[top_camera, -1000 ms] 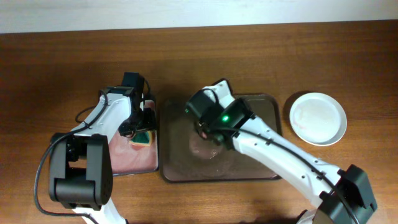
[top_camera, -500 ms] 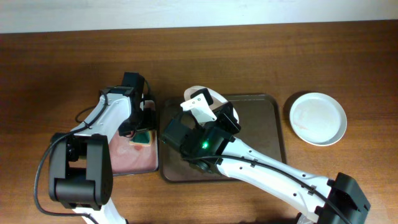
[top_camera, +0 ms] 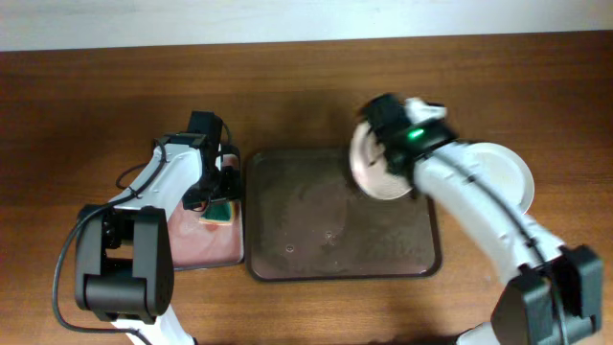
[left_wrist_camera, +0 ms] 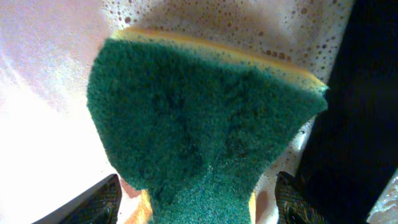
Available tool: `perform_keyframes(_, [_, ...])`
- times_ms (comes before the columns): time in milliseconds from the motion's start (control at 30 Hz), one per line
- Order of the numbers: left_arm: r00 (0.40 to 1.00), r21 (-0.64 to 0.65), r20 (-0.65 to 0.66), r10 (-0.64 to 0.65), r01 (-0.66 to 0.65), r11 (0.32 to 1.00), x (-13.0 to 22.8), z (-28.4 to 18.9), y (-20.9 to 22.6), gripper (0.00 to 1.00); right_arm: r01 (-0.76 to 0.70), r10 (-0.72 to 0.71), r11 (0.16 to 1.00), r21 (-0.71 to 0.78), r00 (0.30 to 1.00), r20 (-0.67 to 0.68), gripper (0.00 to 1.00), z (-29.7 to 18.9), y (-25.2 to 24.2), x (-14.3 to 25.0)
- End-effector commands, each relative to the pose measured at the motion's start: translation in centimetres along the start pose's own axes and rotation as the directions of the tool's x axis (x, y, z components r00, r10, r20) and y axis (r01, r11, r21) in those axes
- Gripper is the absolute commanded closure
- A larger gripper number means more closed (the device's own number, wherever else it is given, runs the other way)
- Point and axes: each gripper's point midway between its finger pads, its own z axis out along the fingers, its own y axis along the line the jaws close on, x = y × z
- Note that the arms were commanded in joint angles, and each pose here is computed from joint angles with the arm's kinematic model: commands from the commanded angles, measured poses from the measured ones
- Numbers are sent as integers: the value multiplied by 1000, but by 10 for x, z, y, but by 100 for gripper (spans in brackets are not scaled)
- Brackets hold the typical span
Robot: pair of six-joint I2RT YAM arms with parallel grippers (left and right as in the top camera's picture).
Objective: Clean dirty plates on tray and stack at the side
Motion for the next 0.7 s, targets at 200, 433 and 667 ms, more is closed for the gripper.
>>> perform_keyframes(200, [1000,5,-11,3,-3,1000,2,4,0,23,-555,491,828,-76,785,-376,96,57,-137,-2])
perform_keyframes(433, [1000,4,-11,3,-3,1000,2,4,0,23,-630,580,776,42,685,-442,96,83,-189,30])
perform_keyframes(667, [999,21,53,0,-1,1000,-11,-25,-3,11,-579,392,771,-265,760,-519,62,74,-142,20])
